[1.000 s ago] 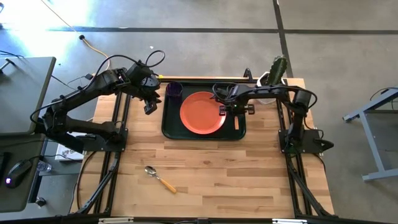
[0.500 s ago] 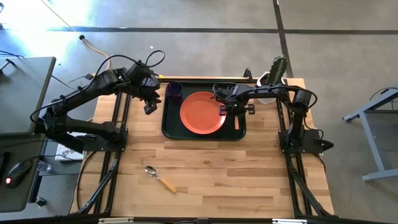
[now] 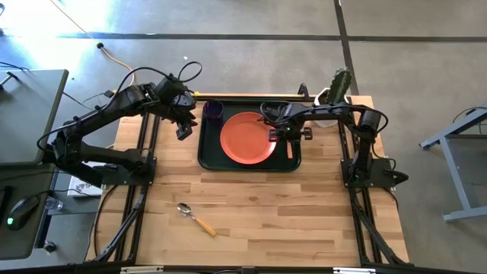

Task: Pick and place plate/cup/fork/spoon on tray
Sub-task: Put the yellow fork on the black serving tray to the right of the orange plate, then put the yellow spoon on the black serving tray to the left of the yellow fork

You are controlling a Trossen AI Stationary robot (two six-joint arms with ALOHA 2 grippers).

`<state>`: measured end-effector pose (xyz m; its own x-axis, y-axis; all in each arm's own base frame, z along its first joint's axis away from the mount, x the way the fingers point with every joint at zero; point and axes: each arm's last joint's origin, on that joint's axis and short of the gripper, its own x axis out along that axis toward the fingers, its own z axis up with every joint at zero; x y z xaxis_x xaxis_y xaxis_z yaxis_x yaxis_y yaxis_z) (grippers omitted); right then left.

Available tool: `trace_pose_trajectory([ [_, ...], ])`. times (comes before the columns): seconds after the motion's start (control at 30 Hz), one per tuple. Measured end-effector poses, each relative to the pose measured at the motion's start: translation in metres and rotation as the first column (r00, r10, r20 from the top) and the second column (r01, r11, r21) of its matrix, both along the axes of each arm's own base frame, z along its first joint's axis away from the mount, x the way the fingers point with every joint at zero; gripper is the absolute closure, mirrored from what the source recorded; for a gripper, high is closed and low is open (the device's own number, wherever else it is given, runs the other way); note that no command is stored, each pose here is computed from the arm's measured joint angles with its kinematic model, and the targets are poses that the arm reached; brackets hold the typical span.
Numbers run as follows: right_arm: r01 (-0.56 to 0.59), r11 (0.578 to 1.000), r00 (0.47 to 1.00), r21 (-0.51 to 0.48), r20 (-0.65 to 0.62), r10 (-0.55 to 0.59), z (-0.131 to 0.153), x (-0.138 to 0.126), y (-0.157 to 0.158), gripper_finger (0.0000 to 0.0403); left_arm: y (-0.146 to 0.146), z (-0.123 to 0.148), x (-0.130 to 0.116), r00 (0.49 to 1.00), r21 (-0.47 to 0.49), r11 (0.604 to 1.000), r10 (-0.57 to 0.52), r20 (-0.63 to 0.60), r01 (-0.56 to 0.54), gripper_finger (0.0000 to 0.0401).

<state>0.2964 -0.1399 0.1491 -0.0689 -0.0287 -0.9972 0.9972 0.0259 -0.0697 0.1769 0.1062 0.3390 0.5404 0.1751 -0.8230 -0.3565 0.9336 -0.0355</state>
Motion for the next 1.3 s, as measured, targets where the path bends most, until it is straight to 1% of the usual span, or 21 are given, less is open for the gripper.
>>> trace_pose_trajectory([
  [0.13, -0.01, 1.0, 1.0, 0.003, 0.001, 0.01, 0.004, 0.0, 0.0, 0.0306, 0.0, 0.0, 0.0, 1.0, 0.0, 1.0, 0.0, 0.0, 0.0, 0.0284],
  [0.23, -0.012, 1.0, 1.0, -0.011, 0.003, 0.012, 0.014, 0.002, -0.001, 0.0306, 0.0, 0.0, 0.0, 1.0, 0.0, 1.0, 0.0, 0.0, 0.0, 0.0284],
  [0.4, -0.054, 0.998, 0.998, -0.032, 0.016, 0.054, 0.033, 0.008, -0.004, 0.0306, 0.0, -0.001, -0.001, 1.0, -0.007, 1.0, 0.003, -0.006, -0.003, 0.0284],
  [0.5, -0.079, 0.996, 0.996, -0.044, 0.043, 0.081, 0.047, 0.015, -0.006, 0.0306, -0.001, -0.001, -0.001, 0.999, -0.038, 0.999, 0.038, -0.009, -0.038, 0.0284],
  [0.57, -0.112, 0.992, 0.992, -0.053, 0.059, 0.115, 0.059, 0.021, -0.004, 0.0306, -0.003, -0.003, -0.003, 0.999, -0.071, 0.997, 0.037, -0.026, -0.039, 0.0284],
  [0.7, -0.178, 0.981, 0.979, -0.081, 0.091, 0.185, 0.086, 0.034, 0.005, 0.0306, -0.012, -0.007, -0.009, 0.994, -0.143, 0.989, -0.039, -0.103, 0.024, 0.0284],
  [0.77, -0.2, 0.972, 0.973, -0.124, 0.094, 0.212, 0.101, 0.04, 0.011, 0.0306, -0.019, -0.009, -0.011, 0.985, -0.165, 0.984, -0.087, -0.148, 0.062, 0.0284],
  [0.87, -0.221, 0.956, 0.967, -0.193, 0.087, 0.241, 0.124, 0.047, 0.021, 0.0306, -0.029, -0.011, -0.009, 0.972, -0.179, 0.976, -0.154, -0.178, 0.122, 0.0284],
  [1.0, -0.252, 0.929, 0.959, -0.27, 0.058, 0.277, 0.152, 0.05, 0.034, 0.0306, -0.046, -0.011, -0.003, 0.952, -0.18, 0.959, -0.249, -0.179, 0.218, 0.0284],
  [1.07, -0.258, 0.921, 0.957, -0.291, 0.057, 0.286, 0.165, 0.049, 0.039, 0.0306, -0.055, -0.011, 0.0, 0.938, -0.193, 0.946, -0.297, -0.181, 0.262, 0.0284],
  [1.17, -0.263, 0.908, 0.953, -0.326, 0.059, 0.298, 0.184, 0.048, 0.045, 0.0306, -0.069, -0.011, 0.001, 0.915, -0.251, 0.914, -0.366, -0.167, 0.319, 0.0279],
  [1.3, -0.252, 0.888, 0.947, -0.384, 0.091, 0.308, 0.209, 0.047, 0.049, 0.0306, -0.085, -0.011, 0.002, 0.886, -0.309, 0.872, -0.439, -0.151, 0.38, 0.0255],
])
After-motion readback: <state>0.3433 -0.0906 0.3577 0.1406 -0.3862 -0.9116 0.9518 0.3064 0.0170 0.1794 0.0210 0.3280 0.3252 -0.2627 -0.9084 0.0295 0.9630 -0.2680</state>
